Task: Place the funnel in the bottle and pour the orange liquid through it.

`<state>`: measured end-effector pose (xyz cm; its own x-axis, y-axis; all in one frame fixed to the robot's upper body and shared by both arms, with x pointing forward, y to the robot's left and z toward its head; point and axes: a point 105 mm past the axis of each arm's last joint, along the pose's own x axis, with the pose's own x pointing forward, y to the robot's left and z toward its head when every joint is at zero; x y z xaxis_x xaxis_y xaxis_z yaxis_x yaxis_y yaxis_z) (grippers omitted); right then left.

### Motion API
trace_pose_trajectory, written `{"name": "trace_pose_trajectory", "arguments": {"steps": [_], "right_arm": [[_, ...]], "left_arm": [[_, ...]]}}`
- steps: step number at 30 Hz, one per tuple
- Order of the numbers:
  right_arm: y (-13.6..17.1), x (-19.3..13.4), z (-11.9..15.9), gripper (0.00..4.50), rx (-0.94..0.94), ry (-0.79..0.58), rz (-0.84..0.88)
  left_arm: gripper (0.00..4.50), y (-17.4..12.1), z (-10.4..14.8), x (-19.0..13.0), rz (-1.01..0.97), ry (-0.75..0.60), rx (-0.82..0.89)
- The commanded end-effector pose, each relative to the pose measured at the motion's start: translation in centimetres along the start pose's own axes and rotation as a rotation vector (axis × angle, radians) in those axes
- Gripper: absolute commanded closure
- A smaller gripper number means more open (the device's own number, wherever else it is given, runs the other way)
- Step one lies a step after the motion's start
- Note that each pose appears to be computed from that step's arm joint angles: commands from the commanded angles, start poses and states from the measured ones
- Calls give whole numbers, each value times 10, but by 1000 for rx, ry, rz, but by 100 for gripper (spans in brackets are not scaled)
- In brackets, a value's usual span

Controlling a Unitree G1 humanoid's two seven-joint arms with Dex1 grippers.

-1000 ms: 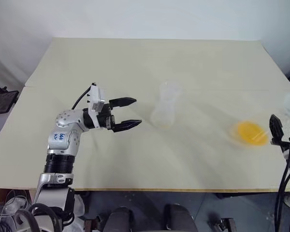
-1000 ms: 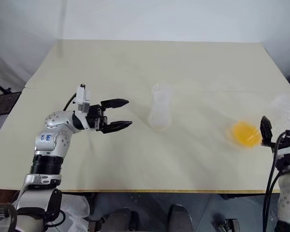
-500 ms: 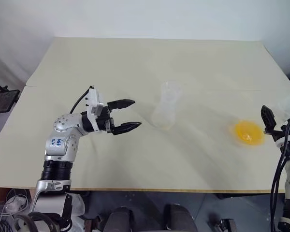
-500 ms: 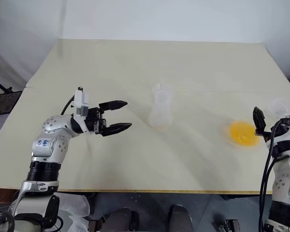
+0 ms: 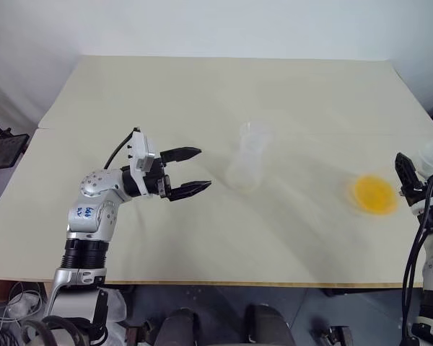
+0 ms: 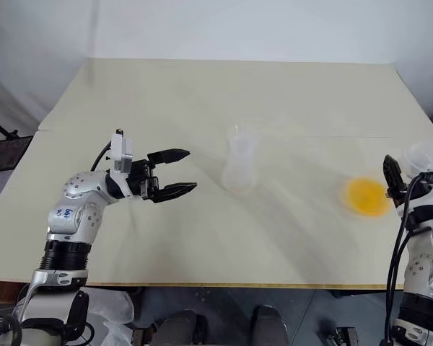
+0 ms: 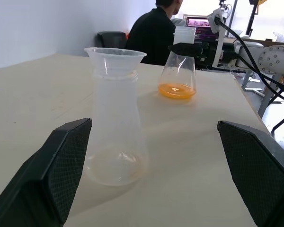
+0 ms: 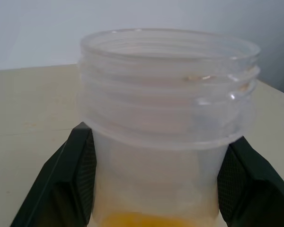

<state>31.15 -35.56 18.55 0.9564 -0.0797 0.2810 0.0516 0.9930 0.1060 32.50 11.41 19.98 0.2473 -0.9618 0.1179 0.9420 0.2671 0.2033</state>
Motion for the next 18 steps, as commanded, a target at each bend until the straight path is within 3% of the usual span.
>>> {"name": "trace_pose_trajectory", "arguments": {"steps": [1, 6, 11, 18], "right_arm": [[2, 1, 19, 178, -26, -69, 22], [5, 2, 19, 178, -17, -73, 40], [8, 3, 17, 2, -36, -53, 50], [14, 3, 23, 2, -32, -79, 89]], "left_arm": [[0, -2, 10, 2, -13, -31, 40], [0, -2, 9, 2, -9, -31, 40], [0, -2, 9, 1, -8, -29, 41], [0, -2, 9, 1, -9, -29, 39]]}}
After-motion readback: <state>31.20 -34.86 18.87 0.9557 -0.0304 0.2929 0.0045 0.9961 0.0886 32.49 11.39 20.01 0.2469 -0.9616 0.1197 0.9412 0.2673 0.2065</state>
